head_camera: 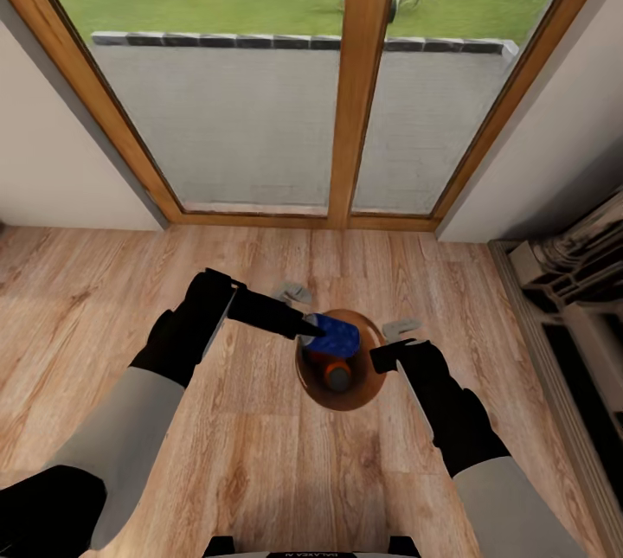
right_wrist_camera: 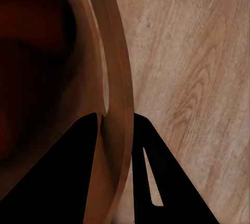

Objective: Put the three can of soda from the living room inside the tash can in the kitchen.

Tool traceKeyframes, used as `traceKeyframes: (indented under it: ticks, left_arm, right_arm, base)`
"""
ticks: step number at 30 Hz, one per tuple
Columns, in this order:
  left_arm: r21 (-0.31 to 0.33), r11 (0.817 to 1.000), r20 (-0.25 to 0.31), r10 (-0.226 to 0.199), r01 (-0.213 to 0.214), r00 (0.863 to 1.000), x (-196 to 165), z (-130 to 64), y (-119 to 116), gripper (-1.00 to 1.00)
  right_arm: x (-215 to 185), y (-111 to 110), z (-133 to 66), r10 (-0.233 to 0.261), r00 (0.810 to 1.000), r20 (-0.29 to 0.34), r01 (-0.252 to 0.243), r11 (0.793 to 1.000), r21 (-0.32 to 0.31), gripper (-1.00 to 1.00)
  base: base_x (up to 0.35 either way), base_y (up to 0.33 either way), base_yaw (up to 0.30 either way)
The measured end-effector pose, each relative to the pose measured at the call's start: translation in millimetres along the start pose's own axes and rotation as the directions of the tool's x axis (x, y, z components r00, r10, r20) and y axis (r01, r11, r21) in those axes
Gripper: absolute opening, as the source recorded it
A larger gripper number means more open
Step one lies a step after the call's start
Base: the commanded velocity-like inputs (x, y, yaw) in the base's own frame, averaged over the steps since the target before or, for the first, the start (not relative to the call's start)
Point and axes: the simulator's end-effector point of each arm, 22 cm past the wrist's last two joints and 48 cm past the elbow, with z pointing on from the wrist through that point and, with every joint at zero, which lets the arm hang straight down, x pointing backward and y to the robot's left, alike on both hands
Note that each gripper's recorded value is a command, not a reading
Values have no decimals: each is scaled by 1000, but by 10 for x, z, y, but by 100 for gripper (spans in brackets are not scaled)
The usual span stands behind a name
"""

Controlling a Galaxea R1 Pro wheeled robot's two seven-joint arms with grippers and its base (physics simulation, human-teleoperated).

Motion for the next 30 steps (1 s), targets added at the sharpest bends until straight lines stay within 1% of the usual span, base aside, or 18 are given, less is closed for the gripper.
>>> traceKeyframes:
  ticks: [2, 3, 5, 7, 11, 15, 16, 18, 22, 23, 26, 30]
  left_arm:
    - [-43, 999, -5, 8, -8, 1000, -10, 62, 47, -100]
    - [-51, 999, -5, 9, -9, 1000, -11, 71, 60, -100]
    - [-95, 995, -8, 12, -13, 1000, -13, 91, 136, -100]
    - [-114, 993, -10, 10, -11, 1000, 7, 104, 177, -100]
    - [-122, 993, -16, 3, -5, 1000, 57, 134, 196, -100]
    - [-132, 991, -49, 20, -26, 999, 138, 216, 174, -100]
    - [-152, 988, -64, 30, -39, 998, 168, 242, 200, -100]
    - [-168, 985, -72, 29, -40, 997, 207, 265, 229, -100]
    - [-196, 980, -100, 3, -22, 995, 415, 356, 313, -100]
    - [-195, 981, -107, -8, -13, 994, 464, 405, 309, -100]
    - [-195, 981, -114, -13, -10, 993, 496, 433, 308, -100]
    - [-185, 983, -136, -37, 11, 990, 634, 527, 300, -100]
  right_arm:
    - [1, -15, 1, -8, 1000, -1, 8, 1000, 10, -100]
    - [2, -22, 1, -11, 1000, -1, 11, 1000, 14, -100]
    - [6, -12, 4, -10, 1000, -3, 10, 1000, 11, -100]
    - [6, 5, 4, -6, 1000, -2, 6, 1000, 5, -100]
    - [7, -8, 4, -10, 1000, -3, 10, 1000, 10, -100]
    - [7, 0, 5, -8, 1000, -3, 8, 1000, 7, -100]
    - [8, 2, 5, -8, 1000, -3, 8, 1000, 6, -100]
    - [11, -1, 7, -8, 1000, -4, 9, 1000, 8, -100]
    - [13, -3, 8, -9, 1000, -4, 9, 1000, 8, -100]
    - [15, -10, 8, -11, 1000, -5, 11, 1000, 12, -100]
    - [15, -18, 8, -13, 1000, -5, 14, 1000, 15, -100]
    - [23, -31, 11, -19, 1000, -7, 19, 1000, 21, -100]
  base:
    - [0, 0, 0]
    - [0, 0, 0]
    - [0, 0, 0]
    - [0, 0, 0]
    - [0, 0, 0]
    - [0, 0, 0]
    - [0, 0, 0]
    - [0, 0, 0]
    - [0, 0, 0]
    - [0, 0, 0]
    - [0, 0, 0]
    - [0, 0, 0]
